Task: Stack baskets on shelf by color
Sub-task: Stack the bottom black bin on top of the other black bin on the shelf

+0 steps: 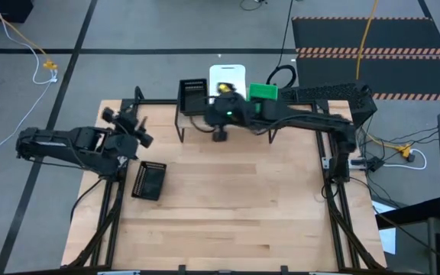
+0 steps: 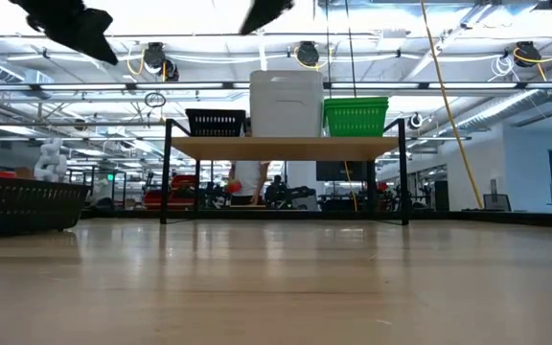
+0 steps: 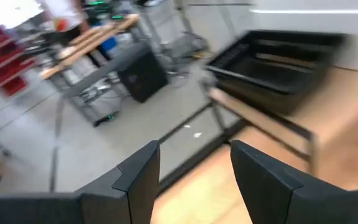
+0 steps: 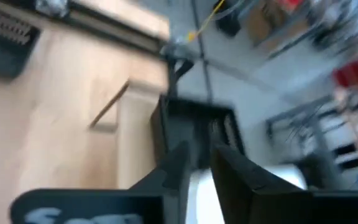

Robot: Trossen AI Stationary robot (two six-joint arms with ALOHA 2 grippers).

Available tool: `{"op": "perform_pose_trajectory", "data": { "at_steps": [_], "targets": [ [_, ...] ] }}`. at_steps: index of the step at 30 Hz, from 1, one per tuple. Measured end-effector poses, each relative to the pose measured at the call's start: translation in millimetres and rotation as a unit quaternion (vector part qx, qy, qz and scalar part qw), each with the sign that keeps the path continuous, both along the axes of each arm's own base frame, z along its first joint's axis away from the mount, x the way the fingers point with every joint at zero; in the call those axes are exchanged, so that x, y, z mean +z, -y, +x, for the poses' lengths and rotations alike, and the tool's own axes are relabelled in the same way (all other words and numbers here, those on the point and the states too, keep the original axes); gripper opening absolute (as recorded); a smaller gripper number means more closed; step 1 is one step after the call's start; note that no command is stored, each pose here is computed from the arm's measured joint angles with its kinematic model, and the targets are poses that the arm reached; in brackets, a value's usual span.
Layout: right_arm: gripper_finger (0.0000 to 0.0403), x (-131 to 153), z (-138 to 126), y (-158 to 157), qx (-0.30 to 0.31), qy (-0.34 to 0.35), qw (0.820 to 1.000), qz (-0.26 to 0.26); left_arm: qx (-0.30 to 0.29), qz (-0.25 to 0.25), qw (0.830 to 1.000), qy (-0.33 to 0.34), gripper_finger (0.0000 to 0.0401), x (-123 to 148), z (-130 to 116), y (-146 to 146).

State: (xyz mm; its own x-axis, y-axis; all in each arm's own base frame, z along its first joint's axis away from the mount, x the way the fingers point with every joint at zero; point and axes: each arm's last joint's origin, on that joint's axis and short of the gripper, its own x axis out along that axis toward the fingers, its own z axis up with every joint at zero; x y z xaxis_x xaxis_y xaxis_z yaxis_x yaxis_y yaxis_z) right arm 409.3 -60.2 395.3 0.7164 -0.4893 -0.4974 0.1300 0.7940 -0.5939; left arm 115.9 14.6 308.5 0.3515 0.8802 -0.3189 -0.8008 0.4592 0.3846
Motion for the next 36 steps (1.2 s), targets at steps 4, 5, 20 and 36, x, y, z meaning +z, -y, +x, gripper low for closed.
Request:
{"op": "perform_pose_trajectory", "data": {
  "at_steps": [4,5,20,36],
  "targets": [
    [0.0019,11,-43,-10,0.02,-0.058,0.991,0.117,-0.081,-0.016,0.996,-0.034,0.02,-8,21,4],
    [0.001,10,-53,-13,0.033,-0.07,0.985,0.151,-0.106,-0.016,0.993,-0.043,0.02,-12,28,5],
    [0.0003,-121,-171,-61,0.097,0.073,0.944,0.308,-0.276,0.053,0.959,-0.031,0.02,-30,108,-28],
    [0.0002,-178,-231,-70,0.17,0.236,0.908,0.301,-0.321,0.024,0.943,-0.084,0.02,-30,112,-103]
  ]
}}
